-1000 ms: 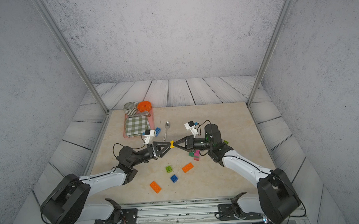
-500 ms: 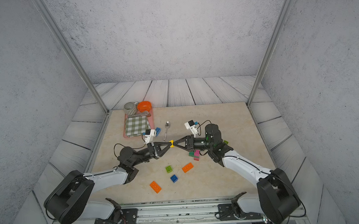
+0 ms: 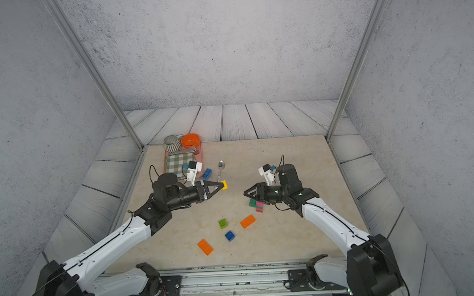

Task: Assemble the letter p with lego
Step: Pick up the lego brick from the center of the board.

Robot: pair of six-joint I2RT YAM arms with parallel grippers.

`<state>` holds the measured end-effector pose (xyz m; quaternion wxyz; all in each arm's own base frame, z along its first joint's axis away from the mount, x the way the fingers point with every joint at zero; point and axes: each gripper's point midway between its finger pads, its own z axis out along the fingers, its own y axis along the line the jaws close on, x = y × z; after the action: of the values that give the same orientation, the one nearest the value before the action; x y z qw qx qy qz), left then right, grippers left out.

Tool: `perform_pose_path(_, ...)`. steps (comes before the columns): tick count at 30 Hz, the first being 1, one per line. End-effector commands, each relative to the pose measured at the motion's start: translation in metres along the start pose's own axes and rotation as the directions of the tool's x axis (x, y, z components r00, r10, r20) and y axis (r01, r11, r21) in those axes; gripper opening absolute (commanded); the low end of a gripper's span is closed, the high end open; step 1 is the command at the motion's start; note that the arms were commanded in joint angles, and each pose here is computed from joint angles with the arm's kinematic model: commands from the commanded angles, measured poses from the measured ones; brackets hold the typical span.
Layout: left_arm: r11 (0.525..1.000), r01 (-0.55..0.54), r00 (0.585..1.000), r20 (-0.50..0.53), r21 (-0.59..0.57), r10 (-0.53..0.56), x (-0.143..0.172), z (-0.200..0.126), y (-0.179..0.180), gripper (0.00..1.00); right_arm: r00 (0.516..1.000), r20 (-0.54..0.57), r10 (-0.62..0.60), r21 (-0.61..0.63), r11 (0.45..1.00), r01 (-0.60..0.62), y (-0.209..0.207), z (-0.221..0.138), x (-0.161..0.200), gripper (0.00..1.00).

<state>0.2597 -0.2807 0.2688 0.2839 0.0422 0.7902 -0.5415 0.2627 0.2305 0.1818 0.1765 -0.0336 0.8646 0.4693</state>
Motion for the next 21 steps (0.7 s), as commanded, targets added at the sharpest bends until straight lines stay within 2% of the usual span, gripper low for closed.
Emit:
perform_pose_path(1, 0.945, -0.066, 0.977, -0.214, -0.32, -0.004, 0.044, -0.003, 0.064, 0.01, 0.999, -0.037, -0.003, 0.26, 0.966, 0.012, -0.053, -0.01, 0.017, 0.4)
perform_pose_path(6, 0.865, -0.194, 0.934, -0.356, -0.462, 0.02, 0.053, 0.013, 0.074, 0.0, 0.999, -0.004, -0.034, 0.451, 0.892, 0.033, -0.088, -0.027, 0.013, 0.37)
perform_pose_path(12, 0.774, -0.337, 0.87, -0.492, -0.536, 0.038, 0.058, 0.038, 0.075, 0.0, 0.997, 0.008, -0.082, 0.557, 0.828, 0.063, -0.104, -0.041, 0.007, 0.38)
perform_pose_path(15, 0.737, -0.384, 0.834, -0.551, -0.556, 0.019, 0.062, 0.051, 0.079, 0.0, 0.995, 0.015, -0.098, 0.544, 0.835, 0.074, -0.104, -0.037, 0.002, 0.38)
perform_pose_path(21, 0.678, -0.455, 0.773, -0.634, -0.577, -0.02, 0.067, 0.074, 0.086, 0.0, 0.99, 0.042, -0.131, 0.431, 0.897, 0.1, -0.086, -0.021, -0.007, 0.4)
